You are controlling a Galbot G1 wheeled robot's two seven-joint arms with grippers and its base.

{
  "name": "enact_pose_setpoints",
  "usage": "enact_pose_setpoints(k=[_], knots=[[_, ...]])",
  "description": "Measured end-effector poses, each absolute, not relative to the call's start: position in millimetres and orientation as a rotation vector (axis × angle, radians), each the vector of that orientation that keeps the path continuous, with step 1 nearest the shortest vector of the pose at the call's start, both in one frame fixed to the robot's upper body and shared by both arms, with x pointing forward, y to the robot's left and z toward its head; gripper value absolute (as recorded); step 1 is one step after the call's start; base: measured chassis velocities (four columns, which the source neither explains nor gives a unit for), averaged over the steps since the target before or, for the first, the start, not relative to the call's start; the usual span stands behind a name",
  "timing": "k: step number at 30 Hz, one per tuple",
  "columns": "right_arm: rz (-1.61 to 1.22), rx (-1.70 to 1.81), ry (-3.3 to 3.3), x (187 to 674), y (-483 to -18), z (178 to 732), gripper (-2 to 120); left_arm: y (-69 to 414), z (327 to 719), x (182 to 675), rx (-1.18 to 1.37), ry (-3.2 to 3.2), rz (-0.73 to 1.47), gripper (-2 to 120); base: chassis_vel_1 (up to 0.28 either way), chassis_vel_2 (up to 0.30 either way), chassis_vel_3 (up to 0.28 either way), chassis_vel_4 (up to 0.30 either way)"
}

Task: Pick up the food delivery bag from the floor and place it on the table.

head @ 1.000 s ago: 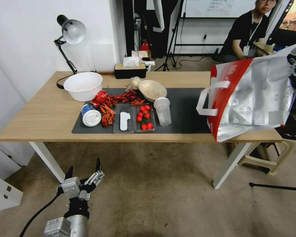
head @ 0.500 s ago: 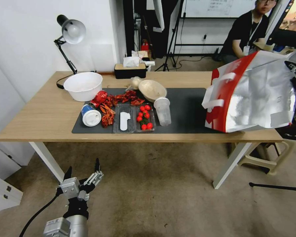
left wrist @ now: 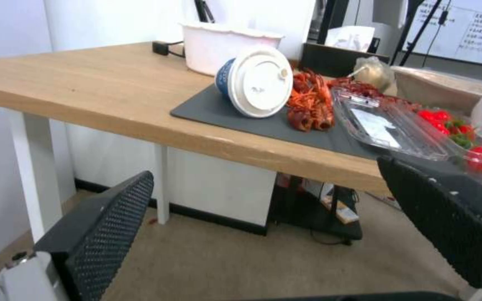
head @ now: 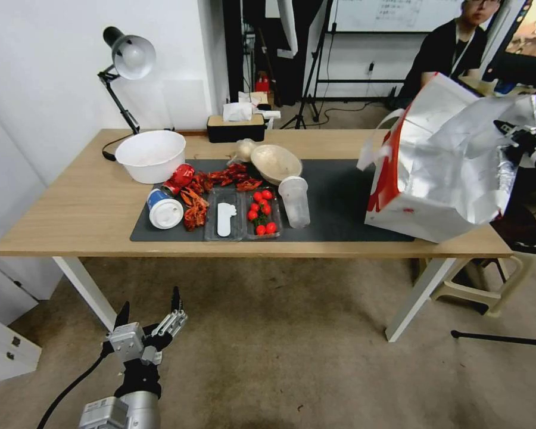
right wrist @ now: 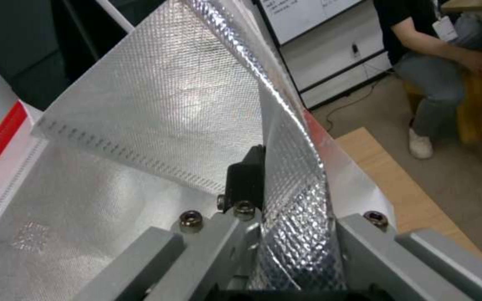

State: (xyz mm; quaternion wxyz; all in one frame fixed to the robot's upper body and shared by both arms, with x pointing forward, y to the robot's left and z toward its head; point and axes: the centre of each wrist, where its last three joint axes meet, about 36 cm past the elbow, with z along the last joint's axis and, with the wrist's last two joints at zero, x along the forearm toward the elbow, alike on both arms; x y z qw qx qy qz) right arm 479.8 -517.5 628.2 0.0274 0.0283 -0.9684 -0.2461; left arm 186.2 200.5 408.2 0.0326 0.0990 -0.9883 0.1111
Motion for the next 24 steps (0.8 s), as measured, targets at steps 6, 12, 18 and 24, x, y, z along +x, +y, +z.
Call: enact_pose_setpoints(k=[6,12,18,24], knots=[[-0.735,0.133,-3.011,488,-517,630,12,201,407,185,0.302,-3.040,0.339,100,0.000,0.000,0.000,0.000],[-0.723,0.127,-3.037,499,-512,636,35,200,405,186,0.301,-3.038,0.340,100,0.000,0.000,0.000,0.000],[-0.692,0.134,-3.057,506,-510,639,56,199,403,187,0.303,-3.036,0.342,100,0.000,0.000,0.000,0.000],[-0.669,0.145,-3.064,513,-506,640,81,199,402,188,0.302,-3.037,0.342,100,0.000,0.000,0.000,0.000]])
